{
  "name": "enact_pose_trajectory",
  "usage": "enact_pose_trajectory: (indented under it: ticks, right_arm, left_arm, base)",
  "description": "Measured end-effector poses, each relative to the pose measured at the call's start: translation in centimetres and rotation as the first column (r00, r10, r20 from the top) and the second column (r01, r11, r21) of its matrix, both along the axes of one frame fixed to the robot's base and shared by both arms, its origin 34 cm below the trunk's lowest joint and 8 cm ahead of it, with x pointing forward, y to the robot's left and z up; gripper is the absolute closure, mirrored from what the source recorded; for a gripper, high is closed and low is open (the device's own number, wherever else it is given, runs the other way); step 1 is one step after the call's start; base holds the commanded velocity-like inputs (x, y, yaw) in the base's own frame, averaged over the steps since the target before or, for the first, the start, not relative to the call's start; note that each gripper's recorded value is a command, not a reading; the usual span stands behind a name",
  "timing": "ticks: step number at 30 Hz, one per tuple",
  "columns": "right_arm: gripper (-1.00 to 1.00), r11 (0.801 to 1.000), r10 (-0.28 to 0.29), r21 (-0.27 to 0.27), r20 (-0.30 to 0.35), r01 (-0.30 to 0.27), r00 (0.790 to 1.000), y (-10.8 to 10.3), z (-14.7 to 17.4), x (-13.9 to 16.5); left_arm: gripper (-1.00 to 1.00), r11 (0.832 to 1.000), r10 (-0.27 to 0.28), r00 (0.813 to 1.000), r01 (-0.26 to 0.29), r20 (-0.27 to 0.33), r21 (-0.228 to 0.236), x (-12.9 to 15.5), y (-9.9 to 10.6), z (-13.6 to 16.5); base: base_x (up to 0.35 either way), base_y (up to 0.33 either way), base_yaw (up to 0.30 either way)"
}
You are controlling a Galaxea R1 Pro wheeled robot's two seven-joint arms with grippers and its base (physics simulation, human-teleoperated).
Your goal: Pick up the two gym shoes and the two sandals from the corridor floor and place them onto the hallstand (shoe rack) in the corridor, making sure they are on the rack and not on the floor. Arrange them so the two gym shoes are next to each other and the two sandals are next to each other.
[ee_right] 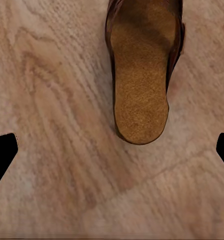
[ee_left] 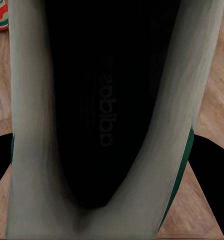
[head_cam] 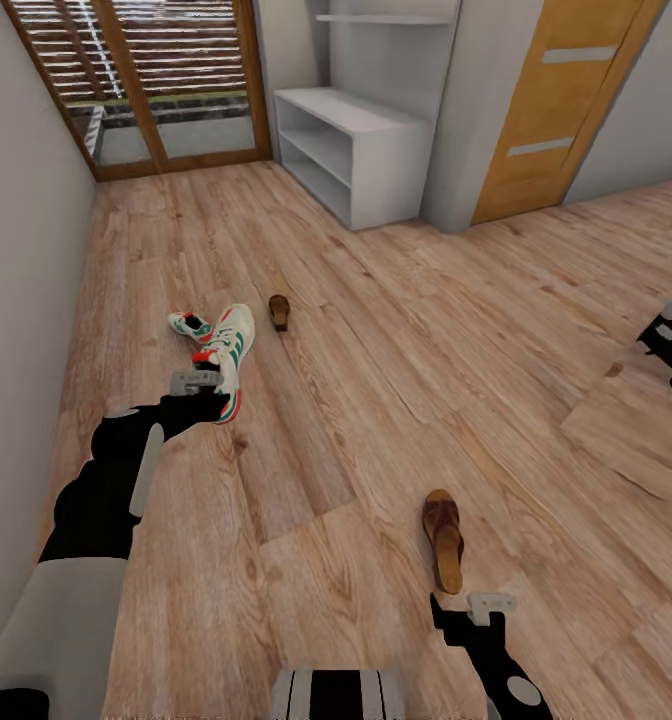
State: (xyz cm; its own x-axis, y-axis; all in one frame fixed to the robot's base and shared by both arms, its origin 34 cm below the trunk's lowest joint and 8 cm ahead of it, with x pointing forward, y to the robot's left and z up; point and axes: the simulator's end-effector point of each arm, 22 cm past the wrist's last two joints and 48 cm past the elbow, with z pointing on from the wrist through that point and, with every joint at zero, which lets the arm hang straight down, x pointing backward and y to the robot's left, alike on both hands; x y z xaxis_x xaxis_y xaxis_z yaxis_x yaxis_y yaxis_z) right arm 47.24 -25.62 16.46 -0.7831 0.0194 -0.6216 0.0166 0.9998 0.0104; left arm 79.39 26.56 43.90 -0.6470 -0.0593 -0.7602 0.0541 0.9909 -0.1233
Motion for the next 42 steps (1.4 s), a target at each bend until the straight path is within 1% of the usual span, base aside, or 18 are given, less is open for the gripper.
enact_pose_trajectory:
  ticks: [6,13,22,26,30,35,42]
  right_arm:
    - [-1.0,1.0,-0.001,0.0,-0.031,0.001,1.0,0.0,-1.3,-1.0]
    - [-1.0,1.0,-0.021,-0.009,-0.067,0.021,0.998,-0.9,-2.7,-2.3]
    - [-1.0,1.0,-0.025,-0.01,-0.116,0.024,0.993,-1.0,-4.6,-4.2]
    - [-1.0,1.0,-0.025,-0.01,-0.117,0.024,0.993,-1.0,-4.6,-4.2]
    - [-1.0,1.0,-0.025,-0.01,-0.117,0.024,0.993,-1.0,-4.6,-4.2]
    - [-1.0,1.0,-0.025,-0.01,-0.117,0.024,0.993,-1.0,-4.6,-4.2]
    - [-1.0,1.0,-0.025,-0.01,-0.117,0.024,0.993,-1.0,-4.6,-4.2]
  left_arm:
    - [1.0,1.0,0.0,0.999,0.0,-0.032,0.0,-0.2,0.0,-2.4]
    - [1.0,1.0,0.0,0.997,0.0,-0.072,0.0,-0.6,0.0,-5.3]
    - [1.0,1.0,0.001,0.993,-0.001,-0.12,0.001,-1.3,0.0,-8.8]
    - [1.0,1.0,-0.005,0.993,0.005,-0.121,0.001,-1.3,-0.2,-8.9]
    - [1.0,0.999,-0.034,0.992,0.035,-0.124,0.007,-1.4,-1.3,-9.1]
    - [1.0,0.999,-0.039,0.992,0.04,-0.124,0.01,-1.4,-1.5,-9.1]
    - [1.0,0.999,-0.041,0.991,0.043,-0.124,0.01,-1.4,-1.6,-9.1]
  base:
    - [0.0,0.0,0.131]
    - [0.0,0.0,0.016]
    - [0.0,0.0,0.0]
    - [0.0,0.0,0.0]
    - [0.116,0.0,0.0]
    - [0.223,0.0,0.0]
    - [0.045,0.0,0.0]
